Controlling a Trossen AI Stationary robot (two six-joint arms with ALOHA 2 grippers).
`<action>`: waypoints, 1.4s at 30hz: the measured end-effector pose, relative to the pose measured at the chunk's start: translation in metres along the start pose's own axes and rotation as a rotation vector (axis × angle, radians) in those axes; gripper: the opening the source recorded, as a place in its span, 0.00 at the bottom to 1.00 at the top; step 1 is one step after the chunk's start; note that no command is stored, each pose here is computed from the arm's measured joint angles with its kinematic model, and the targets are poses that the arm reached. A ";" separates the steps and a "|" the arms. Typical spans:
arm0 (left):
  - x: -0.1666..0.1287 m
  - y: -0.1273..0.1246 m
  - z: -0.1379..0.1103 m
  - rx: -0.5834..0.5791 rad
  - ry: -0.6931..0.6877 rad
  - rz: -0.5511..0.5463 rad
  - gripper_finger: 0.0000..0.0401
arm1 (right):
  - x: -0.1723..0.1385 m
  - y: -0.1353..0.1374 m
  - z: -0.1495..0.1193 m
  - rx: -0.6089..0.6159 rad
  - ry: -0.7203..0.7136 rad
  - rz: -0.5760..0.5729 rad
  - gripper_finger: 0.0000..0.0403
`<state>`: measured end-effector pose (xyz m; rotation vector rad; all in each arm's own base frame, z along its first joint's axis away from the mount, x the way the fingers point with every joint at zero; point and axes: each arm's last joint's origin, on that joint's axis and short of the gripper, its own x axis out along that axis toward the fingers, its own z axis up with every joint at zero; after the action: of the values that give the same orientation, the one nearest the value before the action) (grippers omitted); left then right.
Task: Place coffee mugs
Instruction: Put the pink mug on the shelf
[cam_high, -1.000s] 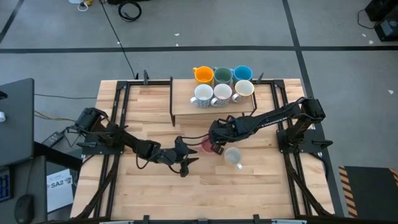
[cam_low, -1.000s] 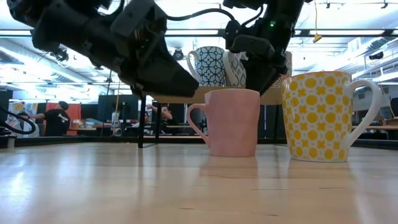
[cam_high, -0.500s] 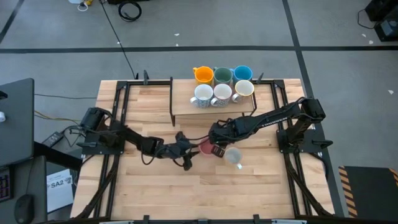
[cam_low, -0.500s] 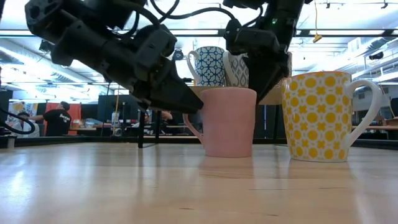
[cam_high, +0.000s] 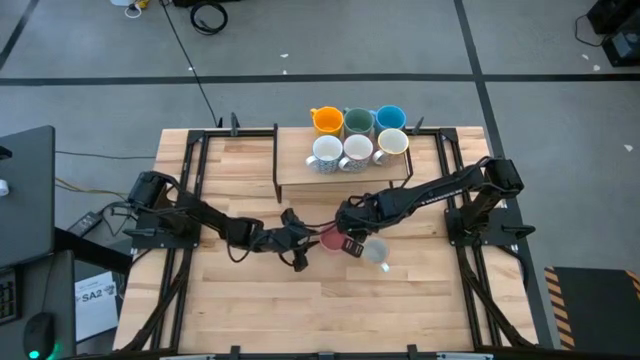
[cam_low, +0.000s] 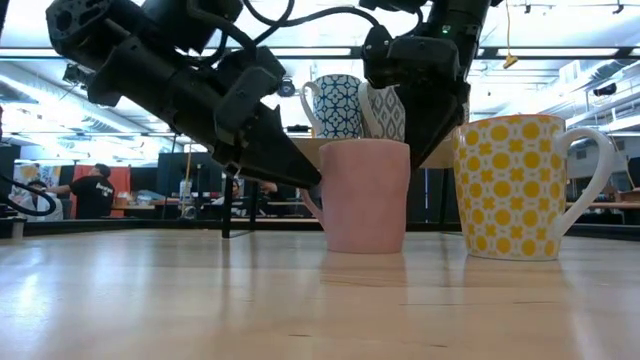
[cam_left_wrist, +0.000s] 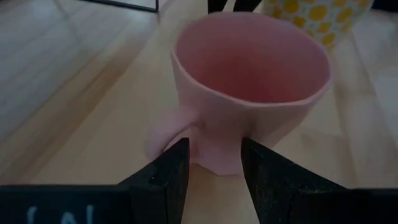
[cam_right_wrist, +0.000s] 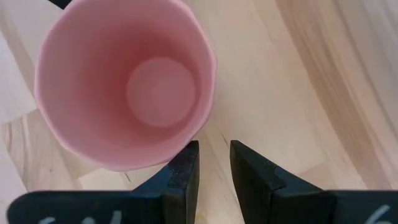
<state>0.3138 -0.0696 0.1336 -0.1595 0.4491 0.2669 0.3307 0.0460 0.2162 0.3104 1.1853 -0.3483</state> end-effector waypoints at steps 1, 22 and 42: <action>-0.002 -0.001 0.001 0.002 -0.001 -0.004 0.38 | 0.000 0.001 0.000 -0.003 -0.001 0.002 0.24; -0.043 -0.015 0.043 0.022 -0.151 -0.144 0.38 | -0.045 -0.012 -0.009 0.002 -0.063 -0.034 0.24; -0.024 -0.046 0.141 0.382 0.008 -0.218 0.38 | -0.133 -0.046 -0.032 0.019 -0.287 -0.012 0.24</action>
<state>0.3638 -0.0884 0.2741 0.1637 0.4787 -0.0358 0.2395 0.0313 0.3275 0.2600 0.9029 -0.4005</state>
